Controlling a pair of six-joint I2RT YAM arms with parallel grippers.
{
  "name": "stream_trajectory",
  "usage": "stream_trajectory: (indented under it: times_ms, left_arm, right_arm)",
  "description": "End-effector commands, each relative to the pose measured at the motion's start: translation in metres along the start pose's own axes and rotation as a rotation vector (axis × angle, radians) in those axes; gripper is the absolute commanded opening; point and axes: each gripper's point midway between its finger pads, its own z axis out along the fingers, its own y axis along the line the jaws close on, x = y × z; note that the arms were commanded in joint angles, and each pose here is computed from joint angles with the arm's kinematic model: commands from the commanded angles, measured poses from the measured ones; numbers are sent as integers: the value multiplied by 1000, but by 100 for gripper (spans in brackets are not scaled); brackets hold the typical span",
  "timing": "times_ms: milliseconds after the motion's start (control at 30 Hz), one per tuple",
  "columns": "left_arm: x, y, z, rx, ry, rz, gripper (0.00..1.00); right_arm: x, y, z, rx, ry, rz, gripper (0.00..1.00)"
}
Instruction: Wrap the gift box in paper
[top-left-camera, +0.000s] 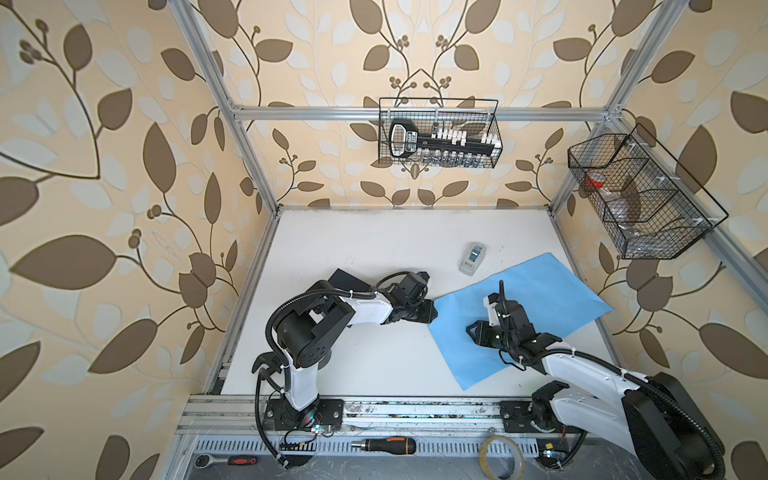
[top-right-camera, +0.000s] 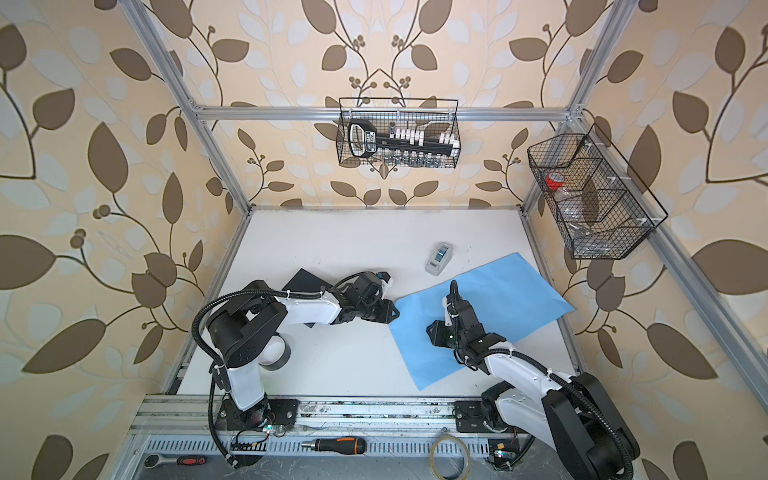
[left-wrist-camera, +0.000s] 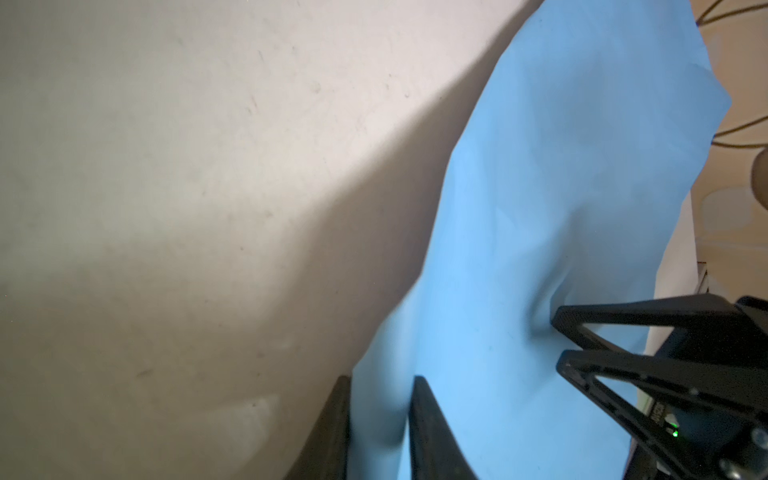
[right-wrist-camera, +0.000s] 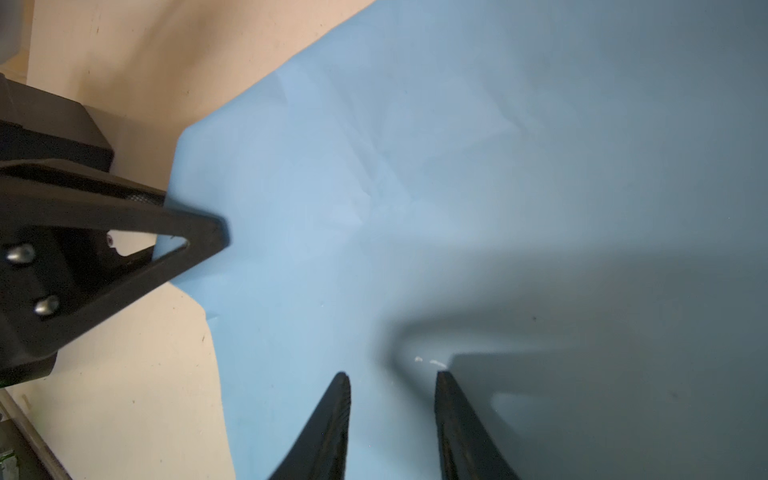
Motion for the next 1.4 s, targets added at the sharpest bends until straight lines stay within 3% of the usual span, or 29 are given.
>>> stream_trajectory:
  times_ms: [0,233,500,600,900,1067,1267,1367]
  left_arm:
    - [-14,-12,-12,25,-36,83,11]
    - [-19,23,-58,-154,149,283,7]
    - [-39,51,-109,-324,239,553,10]
    - [-48,69,-119,-369,255,582,9]
    - [-90,112,-127,-494,226,535,16]
    - [-115,110,-133,-501,136,496,45]
    - [-144,92,-193,-457,-184,293,68]
    - [-134,115,-245,-519,-383,69,83]
  right_arm:
    - [-1,10,-3,-45,-5,-6,37]
    - [-19,26,-26,-73,-56,-111,45]
    - [-47,33,-41,-15,-100,-178,51]
    - [-61,32,-44,26,-132,-192,52]
    - [-83,32,-36,66,-151,-190,54]
    - [-73,39,-16,47,-113,-193,53]
    - [-53,49,14,-10,-31,-190,51]
    - [-49,63,19,-53,-14,-227,47]
